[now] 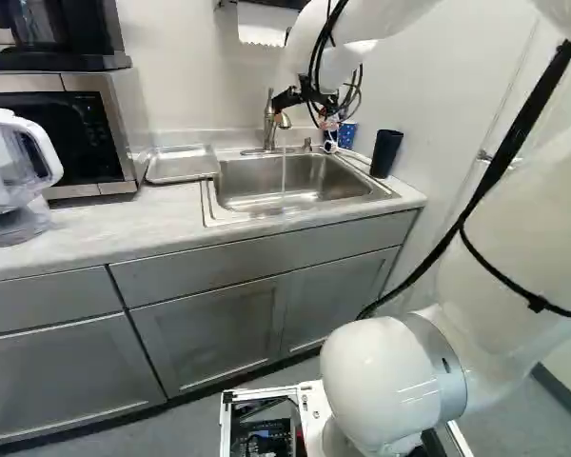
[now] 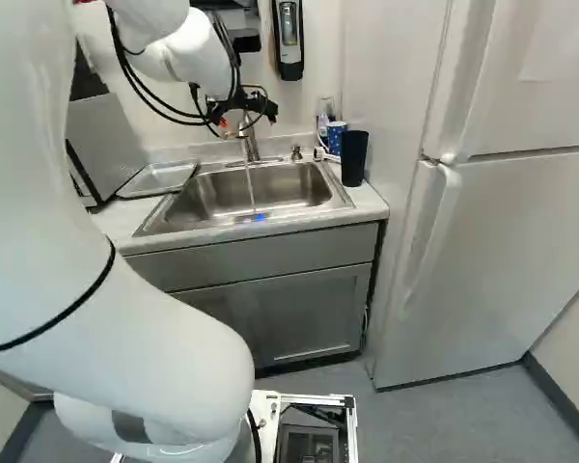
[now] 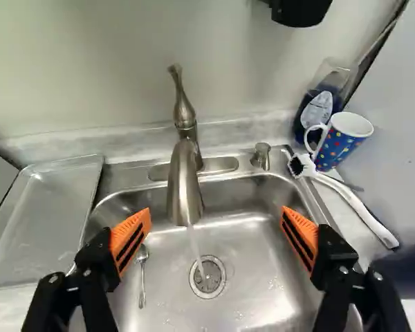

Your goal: Rinse the cup and place it in the tray

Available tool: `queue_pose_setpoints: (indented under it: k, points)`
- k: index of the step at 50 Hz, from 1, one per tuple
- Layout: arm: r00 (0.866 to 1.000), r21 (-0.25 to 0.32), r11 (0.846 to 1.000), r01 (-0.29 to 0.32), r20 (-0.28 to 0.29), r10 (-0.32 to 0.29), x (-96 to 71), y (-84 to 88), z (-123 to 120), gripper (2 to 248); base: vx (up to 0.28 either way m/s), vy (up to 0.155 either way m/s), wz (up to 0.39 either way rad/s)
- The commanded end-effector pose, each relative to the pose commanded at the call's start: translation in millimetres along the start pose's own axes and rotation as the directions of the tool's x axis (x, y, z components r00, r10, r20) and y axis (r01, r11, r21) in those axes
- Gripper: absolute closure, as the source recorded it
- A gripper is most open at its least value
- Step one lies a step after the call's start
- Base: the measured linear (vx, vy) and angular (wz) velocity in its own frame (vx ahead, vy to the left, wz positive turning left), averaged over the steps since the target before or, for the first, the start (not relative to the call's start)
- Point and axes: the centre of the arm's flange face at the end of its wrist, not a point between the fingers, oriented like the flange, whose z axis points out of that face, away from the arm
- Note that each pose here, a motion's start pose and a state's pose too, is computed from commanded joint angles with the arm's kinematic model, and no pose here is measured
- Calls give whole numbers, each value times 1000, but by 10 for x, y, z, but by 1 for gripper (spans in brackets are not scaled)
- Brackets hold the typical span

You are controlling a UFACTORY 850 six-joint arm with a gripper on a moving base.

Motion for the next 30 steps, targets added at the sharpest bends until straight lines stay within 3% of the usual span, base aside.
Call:
queue_pose_setpoints:
  k: [14,30]
  points:
    - [999,-25,1000,-16,49,18,-169,136,-168,3,0,0,0]
    - [994,-26,1000,-17,105,20,-223,140,-178,3,0,0,0]
